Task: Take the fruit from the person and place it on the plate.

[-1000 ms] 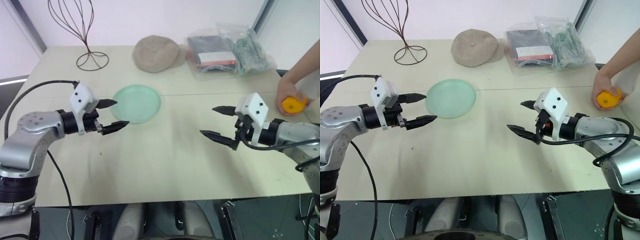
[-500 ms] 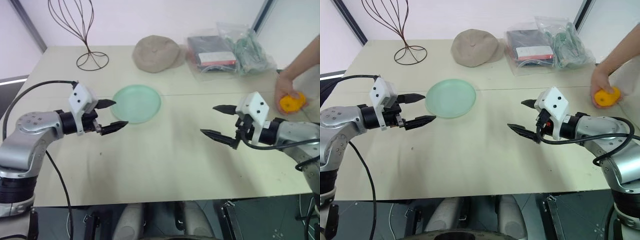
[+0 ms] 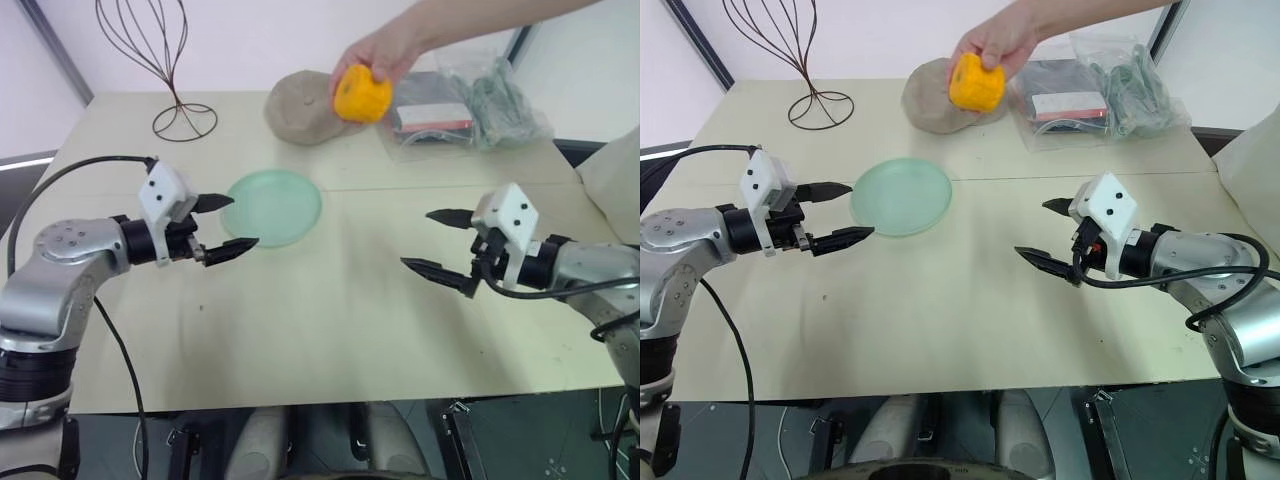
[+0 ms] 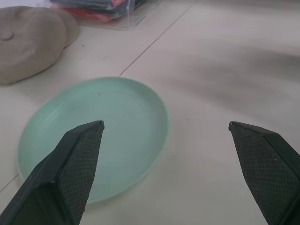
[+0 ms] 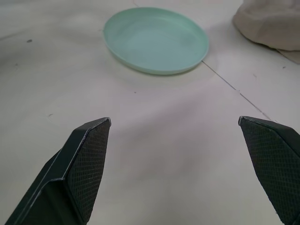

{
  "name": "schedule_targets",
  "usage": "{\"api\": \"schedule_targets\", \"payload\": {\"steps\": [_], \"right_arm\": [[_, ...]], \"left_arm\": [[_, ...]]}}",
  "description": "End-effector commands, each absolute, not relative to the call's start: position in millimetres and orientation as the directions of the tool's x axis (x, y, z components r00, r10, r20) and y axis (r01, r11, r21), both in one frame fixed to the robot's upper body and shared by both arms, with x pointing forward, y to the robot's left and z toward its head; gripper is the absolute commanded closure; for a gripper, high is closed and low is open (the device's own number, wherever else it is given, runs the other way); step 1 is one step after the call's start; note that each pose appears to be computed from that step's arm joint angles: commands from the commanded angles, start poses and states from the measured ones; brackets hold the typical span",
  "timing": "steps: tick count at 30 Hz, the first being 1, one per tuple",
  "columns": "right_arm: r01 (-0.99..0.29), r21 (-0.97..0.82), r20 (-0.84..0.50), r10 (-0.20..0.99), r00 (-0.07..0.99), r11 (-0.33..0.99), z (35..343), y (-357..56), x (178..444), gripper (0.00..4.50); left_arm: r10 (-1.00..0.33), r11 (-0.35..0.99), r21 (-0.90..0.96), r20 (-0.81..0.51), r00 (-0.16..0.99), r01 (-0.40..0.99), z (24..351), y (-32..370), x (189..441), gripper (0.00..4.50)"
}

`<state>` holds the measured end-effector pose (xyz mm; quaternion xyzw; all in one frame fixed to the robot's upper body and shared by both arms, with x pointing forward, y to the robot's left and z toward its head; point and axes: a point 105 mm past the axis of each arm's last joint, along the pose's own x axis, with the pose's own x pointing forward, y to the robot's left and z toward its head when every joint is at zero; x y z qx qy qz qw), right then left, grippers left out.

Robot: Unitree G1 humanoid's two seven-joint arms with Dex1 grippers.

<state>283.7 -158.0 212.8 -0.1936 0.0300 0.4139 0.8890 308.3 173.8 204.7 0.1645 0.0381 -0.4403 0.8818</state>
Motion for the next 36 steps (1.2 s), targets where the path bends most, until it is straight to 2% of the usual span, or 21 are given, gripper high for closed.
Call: {"api": "schedule_targets", "payload": {"steps": [1,4,8,15,25,36], "right_arm": [[-0.702,-0.307,-0.106,0.710,0.697,0.643,237,-151,290,0.00],[-0.668,-0.180,0.001,0.679,0.734,0.722,256,-141,300,0.00],[-0.701,0.014,0.082,0.698,0.712,0.713,273,-117,297,0.00],[-0.610,0.237,0.080,0.611,0.788,0.756,278,-94,314,0.00],[-0.561,0.240,0.070,0.563,0.824,0.792,285,-89,321,0.00],[-0.598,0.237,0.105,0.592,0.799,0.766,298,-77,325,0.00]], "left_arm": [[-0.762,0.563,0.288,-0.183,0.621,0.775,212,174,309,0.03],[-0.762,0.566,0.283,-0.179,0.622,0.775,212,173,309,0.03],[-0.761,0.570,0.277,-0.176,0.624,0.774,210,173,310,0.03],[-0.771,0.561,0.269,-0.175,0.612,0.783,210,168,311,0.03],[-0.772,0.558,0.271,-0.178,0.610,0.784,211,168,310,0.03],[-0.769,0.559,0.276,-0.179,0.613,0.782,212,168,309,0.03]]}}
